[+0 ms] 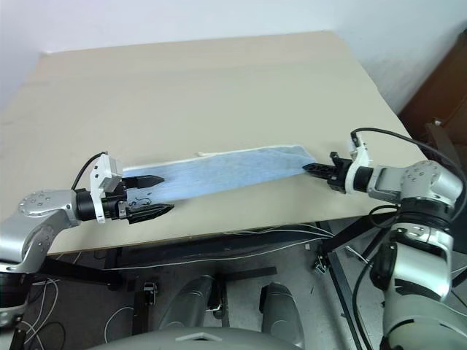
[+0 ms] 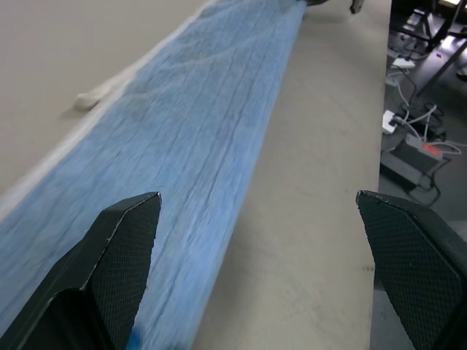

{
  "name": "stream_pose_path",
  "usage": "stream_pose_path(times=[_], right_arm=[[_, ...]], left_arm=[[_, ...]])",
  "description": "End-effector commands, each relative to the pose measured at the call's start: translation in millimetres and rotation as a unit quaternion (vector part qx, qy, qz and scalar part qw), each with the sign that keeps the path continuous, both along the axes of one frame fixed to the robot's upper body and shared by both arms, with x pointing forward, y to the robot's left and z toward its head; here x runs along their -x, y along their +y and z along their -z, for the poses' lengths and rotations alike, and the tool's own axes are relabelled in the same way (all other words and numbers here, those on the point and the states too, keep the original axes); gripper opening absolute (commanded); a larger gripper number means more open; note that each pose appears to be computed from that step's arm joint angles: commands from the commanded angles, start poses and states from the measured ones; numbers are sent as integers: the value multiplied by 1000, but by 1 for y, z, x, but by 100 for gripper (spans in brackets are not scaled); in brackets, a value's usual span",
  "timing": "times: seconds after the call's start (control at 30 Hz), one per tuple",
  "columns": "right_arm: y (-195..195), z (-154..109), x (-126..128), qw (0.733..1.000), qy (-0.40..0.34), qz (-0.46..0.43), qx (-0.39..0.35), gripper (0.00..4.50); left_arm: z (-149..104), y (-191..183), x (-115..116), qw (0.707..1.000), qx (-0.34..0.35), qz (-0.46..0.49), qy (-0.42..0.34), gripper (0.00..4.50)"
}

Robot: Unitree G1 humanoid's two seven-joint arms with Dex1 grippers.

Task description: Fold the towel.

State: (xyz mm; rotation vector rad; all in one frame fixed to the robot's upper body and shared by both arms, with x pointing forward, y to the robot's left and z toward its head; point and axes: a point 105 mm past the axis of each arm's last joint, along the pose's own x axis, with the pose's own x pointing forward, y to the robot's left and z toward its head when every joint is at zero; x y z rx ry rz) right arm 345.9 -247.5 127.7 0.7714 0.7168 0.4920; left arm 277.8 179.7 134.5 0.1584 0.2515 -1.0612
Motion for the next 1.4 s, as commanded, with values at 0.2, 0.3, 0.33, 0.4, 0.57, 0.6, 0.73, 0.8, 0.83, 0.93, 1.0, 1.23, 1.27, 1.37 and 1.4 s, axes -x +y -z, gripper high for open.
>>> stream_pose_path(times=[0.2,0.3,0.33,0.4,0.57,0.6,0.73,0.8,0.83,0.93,1.0,1.23,1.27,1.37,1.4], right_arm=[[-11,0,12,996,-21,-44,77,4],[-3,-7,6,989,-74,-63,109,4],[3,-12,6,985,-99,-79,115,4],[17,-27,5,975,-154,-107,118,4],[41,-63,5,946,-252,-160,127,4],[45,-66,7,941,-261,-171,129,4],[79,-78,19,914,-292,-246,134,4],[93,-80,22,903,-302,-272,137,4],[103,-80,23,896,-308,-290,138,4],[126,-81,28,881,-316,-325,132,4],[142,-82,30,874,-320,-345,118,4],[180,-40,36,864,-286,-392,133,4],[184,-29,36,862,-274,-399,152,4],[194,-2,36,853,-249,-414,197,4],[196,-1,35,856,-247,-411,196,4]], left_arm=[[-12,3,-6,1000,1,-4,-27,450],[-12,2,-7,1000,2,-5,-27,450],[-12,2,-7,1000,2,-5,-27,450],[-12,3,-7,1000,1,-5,-27,450],[-13,7,-7,1000,-5,-7,-26,450],[-13,7,-7,1000,-5,-7,-26,450],[-12,8,-7,1000,-7,-9,-25,450],[-12,7,-6,1000,-7,-9,-25,450],[-12,7,-6,1000,-7,-9,-25,450],[-12,7,-7,1000,-8,-9,-25,450],[-13,7,-7,1000,-9,-10,-27,450],[-7,9,-5,999,-25,-14,-25,450],[-6,9,-4,999,-28,-13,-23,450],[-6,10,-2,999,-29,-16,-22,450],[-6,11,-2,999,-29,-17,-22,450]])
